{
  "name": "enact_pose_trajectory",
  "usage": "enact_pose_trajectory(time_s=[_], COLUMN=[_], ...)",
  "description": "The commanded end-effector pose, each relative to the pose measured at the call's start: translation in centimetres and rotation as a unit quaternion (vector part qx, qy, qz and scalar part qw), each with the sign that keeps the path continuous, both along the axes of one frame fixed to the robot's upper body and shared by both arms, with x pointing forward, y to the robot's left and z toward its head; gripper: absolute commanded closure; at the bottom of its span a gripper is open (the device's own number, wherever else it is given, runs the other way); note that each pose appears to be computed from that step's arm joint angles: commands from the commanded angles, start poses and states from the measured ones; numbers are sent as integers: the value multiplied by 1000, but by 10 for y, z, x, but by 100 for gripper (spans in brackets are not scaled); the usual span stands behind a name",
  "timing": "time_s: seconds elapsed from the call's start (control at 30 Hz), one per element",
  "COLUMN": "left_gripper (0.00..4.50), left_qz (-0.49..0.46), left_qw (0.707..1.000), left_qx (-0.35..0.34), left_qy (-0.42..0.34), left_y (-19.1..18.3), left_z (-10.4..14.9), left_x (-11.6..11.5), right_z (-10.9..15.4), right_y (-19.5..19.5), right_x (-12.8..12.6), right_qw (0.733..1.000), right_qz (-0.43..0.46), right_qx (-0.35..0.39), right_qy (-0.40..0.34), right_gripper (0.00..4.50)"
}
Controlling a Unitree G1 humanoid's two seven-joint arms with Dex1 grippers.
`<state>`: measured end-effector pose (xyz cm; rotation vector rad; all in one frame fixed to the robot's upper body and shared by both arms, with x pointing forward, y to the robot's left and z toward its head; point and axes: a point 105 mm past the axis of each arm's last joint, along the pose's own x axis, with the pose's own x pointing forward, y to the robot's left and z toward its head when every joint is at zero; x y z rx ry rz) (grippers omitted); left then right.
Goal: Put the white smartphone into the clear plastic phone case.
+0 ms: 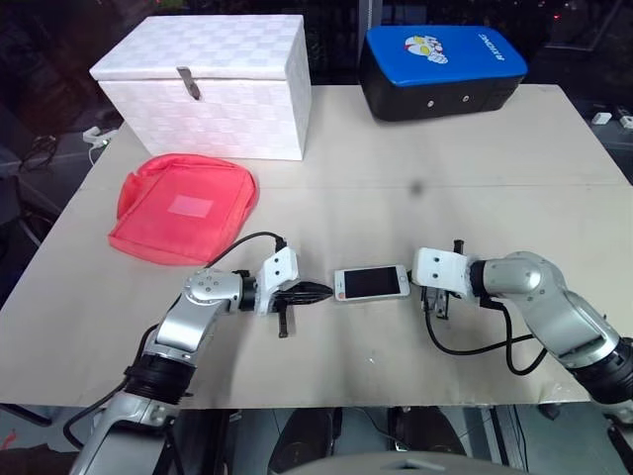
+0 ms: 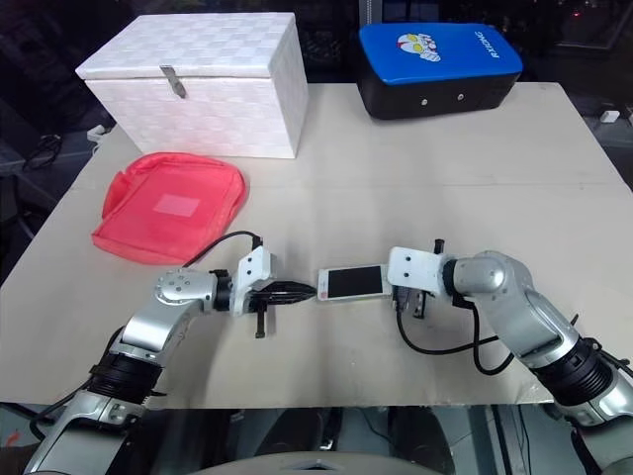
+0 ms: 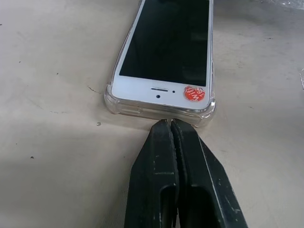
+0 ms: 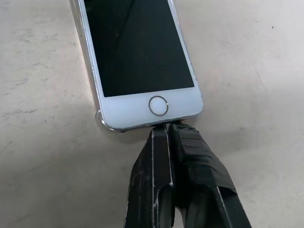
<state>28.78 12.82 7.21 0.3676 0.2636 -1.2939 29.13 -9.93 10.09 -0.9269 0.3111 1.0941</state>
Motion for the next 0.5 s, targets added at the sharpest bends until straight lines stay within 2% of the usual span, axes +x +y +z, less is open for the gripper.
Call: enact_pose_trajectory(time_s=[0.03,0.13,0.3,0.43,0.5], left_gripper=[443,443,443,443,443], left_qz=[-1,5,15,28,29], left_qw=[1000,1000,1000,1000,1000], left_qx=[4,2,7,11,9], left_qy=[2,3,0,-5,-3], left_y=[-9,-7,0,5,5], left_z=[-2,1,5,8,9], left_x=[0,1,4,7,5], right_z=[3,9,38,66,66], right_y=[25,16,-16,-17,0], right_x=[-15,-9,4,-12,-12], right_qw=[998,998,998,992,989], right_qz=[65,50,-17,-12,15], right_qx=[12,2,23,125,142], right_qy=[0,-25,-52,20,29], right_gripper=[450,450,450,450,450])
